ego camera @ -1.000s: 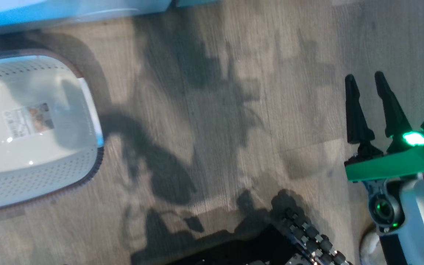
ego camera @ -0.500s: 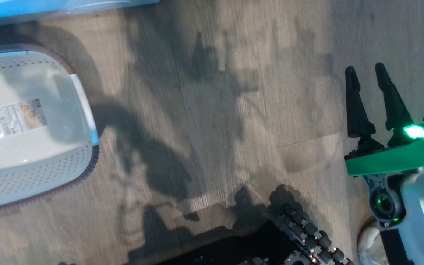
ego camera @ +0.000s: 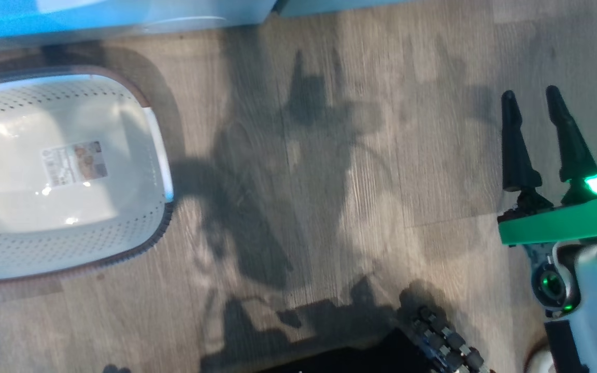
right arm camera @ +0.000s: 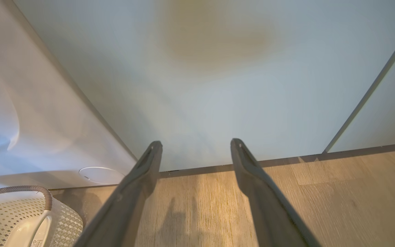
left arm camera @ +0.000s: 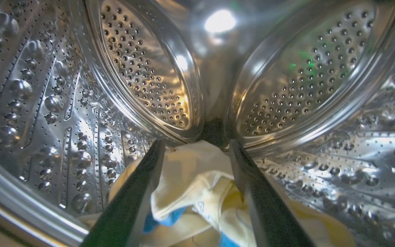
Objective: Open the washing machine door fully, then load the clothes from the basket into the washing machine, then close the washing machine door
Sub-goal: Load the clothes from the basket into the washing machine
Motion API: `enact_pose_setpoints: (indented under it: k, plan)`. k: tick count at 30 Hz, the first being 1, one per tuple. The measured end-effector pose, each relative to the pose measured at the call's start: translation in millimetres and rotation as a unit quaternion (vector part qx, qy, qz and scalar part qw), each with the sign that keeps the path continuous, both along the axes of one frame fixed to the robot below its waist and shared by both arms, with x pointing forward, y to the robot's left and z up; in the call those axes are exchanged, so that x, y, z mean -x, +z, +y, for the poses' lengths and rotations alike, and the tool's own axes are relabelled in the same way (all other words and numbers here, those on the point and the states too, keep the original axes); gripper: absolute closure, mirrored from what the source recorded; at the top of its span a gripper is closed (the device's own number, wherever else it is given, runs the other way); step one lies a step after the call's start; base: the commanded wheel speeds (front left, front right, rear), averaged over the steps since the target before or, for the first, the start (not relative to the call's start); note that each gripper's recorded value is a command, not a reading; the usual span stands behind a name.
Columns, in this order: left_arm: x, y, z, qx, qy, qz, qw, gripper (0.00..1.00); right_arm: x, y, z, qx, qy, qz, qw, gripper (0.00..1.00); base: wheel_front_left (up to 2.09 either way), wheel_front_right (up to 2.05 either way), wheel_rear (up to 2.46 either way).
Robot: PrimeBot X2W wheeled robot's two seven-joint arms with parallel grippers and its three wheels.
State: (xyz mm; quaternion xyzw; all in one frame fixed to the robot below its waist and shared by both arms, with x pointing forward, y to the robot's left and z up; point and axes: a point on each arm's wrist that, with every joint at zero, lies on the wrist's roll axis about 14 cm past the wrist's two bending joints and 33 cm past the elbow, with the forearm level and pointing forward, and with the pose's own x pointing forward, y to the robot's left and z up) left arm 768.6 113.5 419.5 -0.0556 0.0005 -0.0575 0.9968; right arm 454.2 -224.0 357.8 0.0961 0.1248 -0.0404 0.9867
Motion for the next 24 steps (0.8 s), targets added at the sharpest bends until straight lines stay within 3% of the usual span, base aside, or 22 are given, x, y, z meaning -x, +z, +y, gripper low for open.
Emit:
enact_pose_setpoints:
  k: [12, 24]
  plan:
    - [63.4, -9.3, 1.4, 0.022, -0.004, 0.015, 1.000, 0.00, 3.5, 21.5, -0.6, 0.006, -0.004, -0.026, 1.000, 0.00, 0.00, 0.00, 0.00]
    - [173.1, 4.9, -1.0, 0.036, -0.006, 0.015, 0.999, 0.00, 7.0, 50.1, 11.8, 0.015, 0.023, -0.060, 0.998, 0.00, 0.00, 0.00, 0.00]
